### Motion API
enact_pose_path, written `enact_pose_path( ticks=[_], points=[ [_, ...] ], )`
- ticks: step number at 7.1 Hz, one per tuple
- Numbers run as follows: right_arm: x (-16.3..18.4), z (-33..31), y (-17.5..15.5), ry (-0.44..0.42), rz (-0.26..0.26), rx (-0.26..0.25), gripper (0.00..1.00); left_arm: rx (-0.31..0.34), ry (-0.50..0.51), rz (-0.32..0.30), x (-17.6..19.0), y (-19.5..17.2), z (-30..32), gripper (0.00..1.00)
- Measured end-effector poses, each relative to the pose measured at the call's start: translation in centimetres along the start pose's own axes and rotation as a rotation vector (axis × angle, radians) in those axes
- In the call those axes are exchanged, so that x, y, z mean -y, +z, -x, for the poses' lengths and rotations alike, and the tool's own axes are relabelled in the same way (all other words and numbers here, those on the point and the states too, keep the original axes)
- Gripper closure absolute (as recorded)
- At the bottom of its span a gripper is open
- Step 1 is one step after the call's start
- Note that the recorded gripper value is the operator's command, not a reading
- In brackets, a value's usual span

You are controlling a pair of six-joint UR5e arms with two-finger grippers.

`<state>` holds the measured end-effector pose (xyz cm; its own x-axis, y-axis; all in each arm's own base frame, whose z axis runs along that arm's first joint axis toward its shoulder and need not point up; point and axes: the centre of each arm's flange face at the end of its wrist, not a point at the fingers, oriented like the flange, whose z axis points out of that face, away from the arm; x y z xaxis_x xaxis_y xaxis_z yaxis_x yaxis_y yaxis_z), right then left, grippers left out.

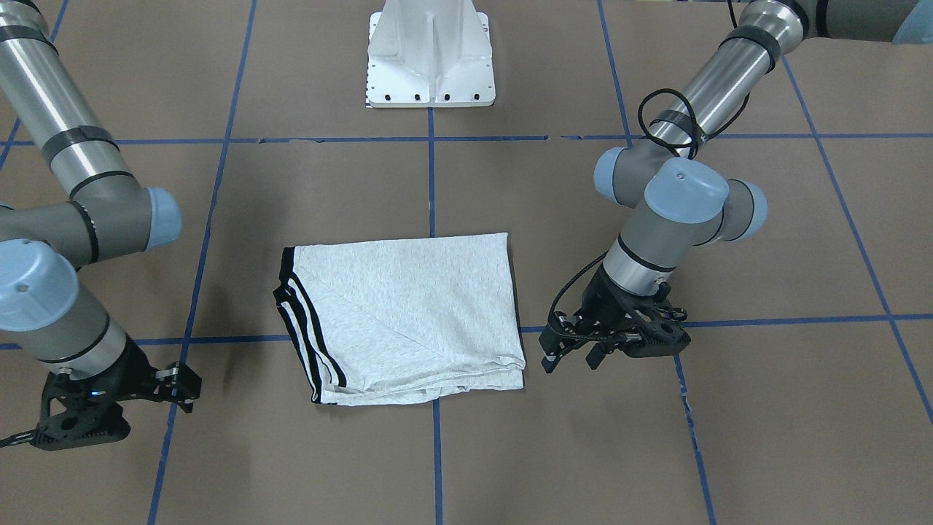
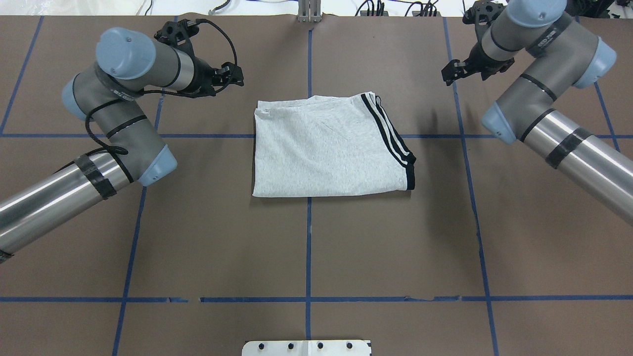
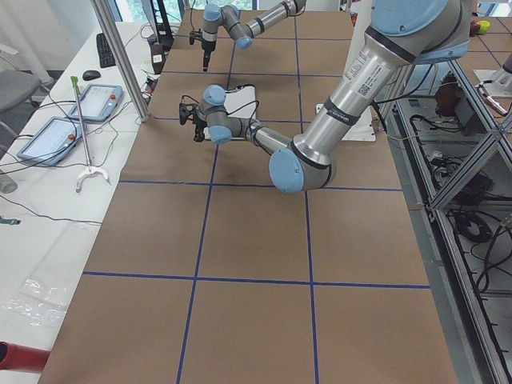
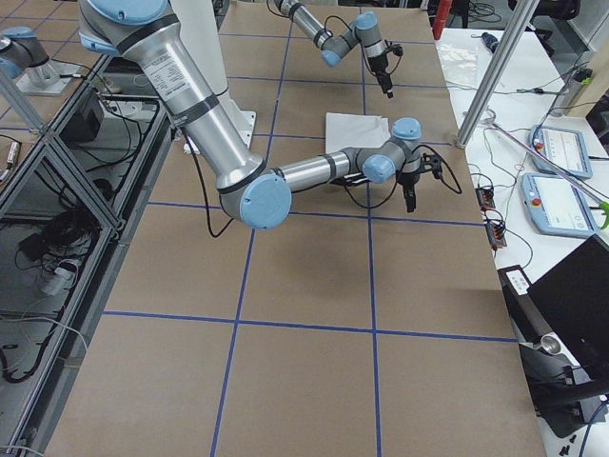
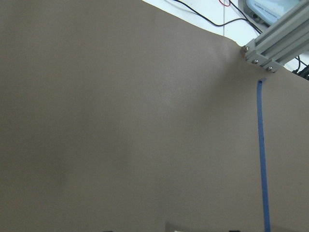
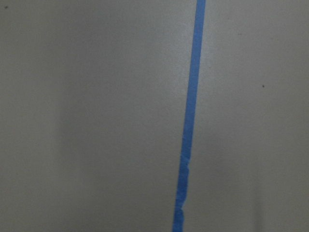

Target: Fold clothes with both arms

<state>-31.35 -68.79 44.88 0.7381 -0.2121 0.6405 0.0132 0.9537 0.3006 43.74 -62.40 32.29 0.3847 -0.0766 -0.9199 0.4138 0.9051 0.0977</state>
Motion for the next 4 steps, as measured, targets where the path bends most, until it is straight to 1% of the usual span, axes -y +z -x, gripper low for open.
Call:
enact_pose_path(
  ticks=[1,2,3,4],
  points=[
    [-0.5,-3.2,-0.8,-0.120,0.029,0.044,0.00,-0.002,0.050,0.006,0.0,-1.1,1.4,0.16],
    [-1.5,-6.3,-1.2,-0.218,0.057,0.086,0.00,-0.004,0.080,0.008,0.1,-1.9,2.4,0.16],
    [-2.8,-8.9,-1.1,-0.295,0.078,0.113,0.00,-0.006,0.092,0.010,0.2,-2.4,2.8,0.16],
    [-3.8,-11.2,-1.3,-0.337,0.083,0.124,0.00,-0.005,0.095,0.011,0.3,-2.6,3.2,0.16]
  ],
)
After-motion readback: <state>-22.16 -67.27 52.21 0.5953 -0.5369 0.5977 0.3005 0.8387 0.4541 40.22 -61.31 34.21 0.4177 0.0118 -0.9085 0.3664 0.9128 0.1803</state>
